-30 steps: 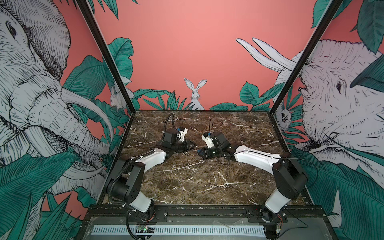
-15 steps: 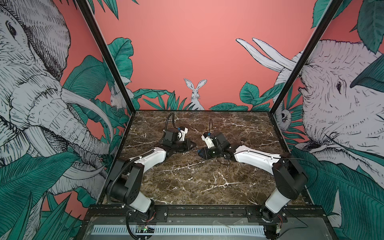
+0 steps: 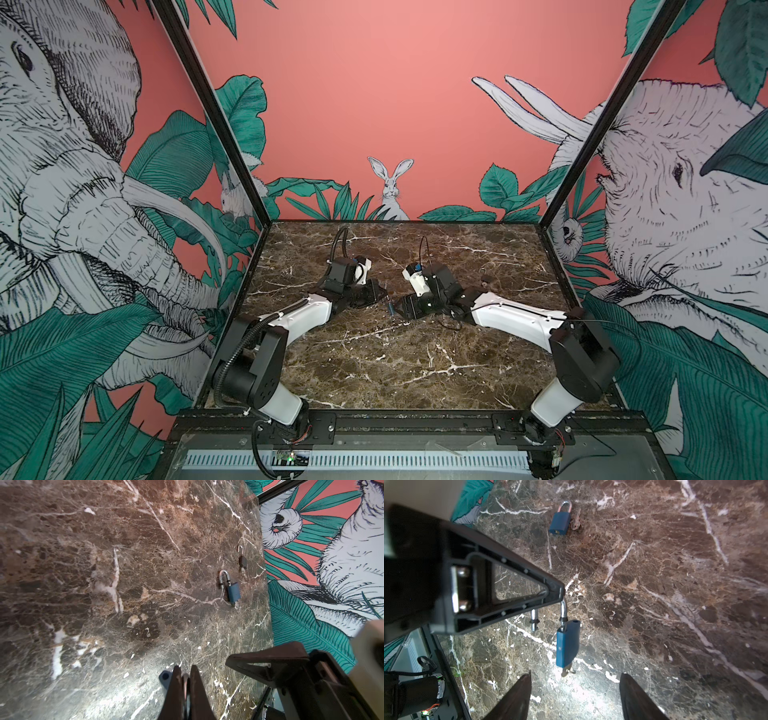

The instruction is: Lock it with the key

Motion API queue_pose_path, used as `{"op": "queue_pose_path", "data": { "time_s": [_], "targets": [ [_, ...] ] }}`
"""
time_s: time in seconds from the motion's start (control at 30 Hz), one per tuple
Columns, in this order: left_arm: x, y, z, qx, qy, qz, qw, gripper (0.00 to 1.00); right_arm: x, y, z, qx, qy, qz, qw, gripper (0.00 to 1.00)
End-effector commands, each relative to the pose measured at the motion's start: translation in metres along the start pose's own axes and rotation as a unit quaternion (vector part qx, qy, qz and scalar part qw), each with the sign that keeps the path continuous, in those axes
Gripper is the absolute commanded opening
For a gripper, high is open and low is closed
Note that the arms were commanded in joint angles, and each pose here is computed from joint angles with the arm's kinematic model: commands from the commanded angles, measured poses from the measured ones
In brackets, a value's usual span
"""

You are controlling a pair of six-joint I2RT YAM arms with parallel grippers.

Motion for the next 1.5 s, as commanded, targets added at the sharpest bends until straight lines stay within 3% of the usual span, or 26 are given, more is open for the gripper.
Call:
{"op": "queue_pose_path", "data": {
  "time_s": [0.0,0.13,0.33,0.6,0.8,1.1,1.47],
  "targets": [
    [-0.017,0.014,-0.012,-0.028,-0.018,0.011,0.999,0.00,0.010,0.003,-0.016,-0.068,0.010,-0.069,0.995,0.66],
    [-0.020,0.016,-0.014,-0.030,-0.020,0.009,0.999,0.00,0.014,-0.014,-0.021,-0.152,-0.006,-0.140,0.978,0.65],
    [-0.023,0.016,-0.018,-0.032,-0.022,0.006,0.999,0.00,0.018,-0.028,-0.005,-0.193,-0.048,-0.202,0.959,0.61],
    [-0.029,0.016,-0.028,-0.039,-0.022,0.001,0.999,0.00,0.019,-0.036,0.005,-0.273,-0.087,-0.201,0.937,0.56],
    [-0.032,0.017,-0.032,-0.040,-0.022,-0.003,0.999,0.00,0.026,-0.047,0.021,-0.287,-0.102,-0.213,0.928,0.54],
    [-0.034,0.017,-0.035,-0.044,-0.024,-0.005,0.999,0.00,0.034,-0.053,0.034,-0.283,-0.094,-0.216,0.929,0.53],
    [-0.038,0.018,-0.039,-0.044,-0.026,-0.005,0.999,0.00,0.035,-0.050,0.048,-0.307,-0.103,-0.206,0.924,0.45]
  ]
}}
Point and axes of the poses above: each gripper's point midway between its finger pads, its own z axis out along the fingers, its own x axis along the line the jaws close on, y = z × x, the point moved 10 cm from there along -z, back along the fingers, and after that the axes turned 5 degrees about z, right-handed, at the moved point
